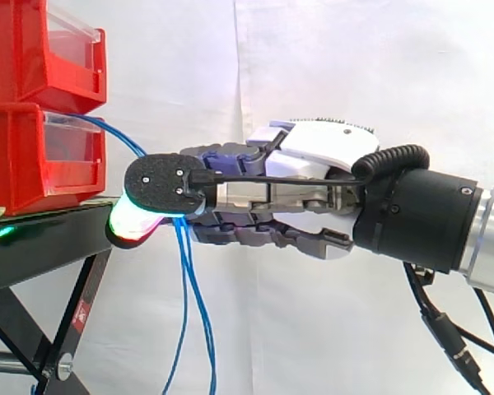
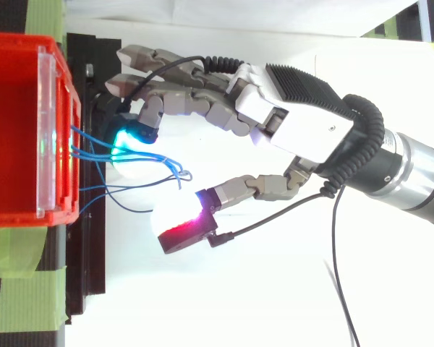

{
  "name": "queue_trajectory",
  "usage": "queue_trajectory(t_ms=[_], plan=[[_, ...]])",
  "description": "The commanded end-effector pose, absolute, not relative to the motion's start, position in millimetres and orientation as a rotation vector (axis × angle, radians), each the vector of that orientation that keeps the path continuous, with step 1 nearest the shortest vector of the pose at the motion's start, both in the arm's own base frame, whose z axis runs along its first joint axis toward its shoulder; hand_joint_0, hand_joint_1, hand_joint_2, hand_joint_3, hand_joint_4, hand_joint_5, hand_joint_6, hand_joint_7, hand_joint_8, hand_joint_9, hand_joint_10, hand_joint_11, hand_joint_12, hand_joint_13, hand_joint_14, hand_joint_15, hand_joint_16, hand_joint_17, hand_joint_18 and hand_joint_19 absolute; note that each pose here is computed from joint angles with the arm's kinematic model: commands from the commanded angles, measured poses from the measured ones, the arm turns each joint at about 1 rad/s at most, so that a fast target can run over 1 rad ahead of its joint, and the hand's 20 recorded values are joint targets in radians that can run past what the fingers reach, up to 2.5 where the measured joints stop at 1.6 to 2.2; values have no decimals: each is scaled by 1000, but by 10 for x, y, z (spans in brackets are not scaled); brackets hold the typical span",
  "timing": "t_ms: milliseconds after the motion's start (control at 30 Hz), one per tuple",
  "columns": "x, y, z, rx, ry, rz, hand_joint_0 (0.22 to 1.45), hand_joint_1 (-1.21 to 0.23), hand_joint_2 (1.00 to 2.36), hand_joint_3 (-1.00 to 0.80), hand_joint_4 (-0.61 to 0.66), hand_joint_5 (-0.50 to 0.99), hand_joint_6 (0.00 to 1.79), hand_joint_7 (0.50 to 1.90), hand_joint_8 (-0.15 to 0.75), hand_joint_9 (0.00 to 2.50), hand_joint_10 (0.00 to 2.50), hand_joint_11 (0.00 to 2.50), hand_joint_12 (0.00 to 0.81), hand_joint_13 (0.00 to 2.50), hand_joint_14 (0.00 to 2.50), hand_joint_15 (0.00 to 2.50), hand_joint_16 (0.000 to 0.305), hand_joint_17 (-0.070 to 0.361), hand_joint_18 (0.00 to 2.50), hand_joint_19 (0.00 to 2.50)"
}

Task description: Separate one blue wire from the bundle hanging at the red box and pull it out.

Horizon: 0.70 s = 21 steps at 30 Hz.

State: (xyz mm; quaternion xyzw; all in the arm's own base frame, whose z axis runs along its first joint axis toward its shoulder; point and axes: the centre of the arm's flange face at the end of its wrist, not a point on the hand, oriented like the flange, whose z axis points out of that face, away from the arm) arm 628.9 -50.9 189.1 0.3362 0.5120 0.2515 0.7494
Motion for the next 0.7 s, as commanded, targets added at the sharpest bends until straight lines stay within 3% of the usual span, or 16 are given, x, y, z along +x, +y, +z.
queue_trajectory(t_ms=[0, 667], plan=[[6286, -544, 1890, 739, 1119, 562, 554, -656, 1000, -493, 313, -128, 501, 1205, 322, 375, 0, 44, 373, 135, 2, 91, 57, 128, 129, 0], [6267, -678, 2050, 725, 1097, 574, 571, -656, 1003, -464, 301, -115, 508, 1242, 329, 430, 3, 68, 374, 189, 2, 97, 55, 125, 182, 0]])
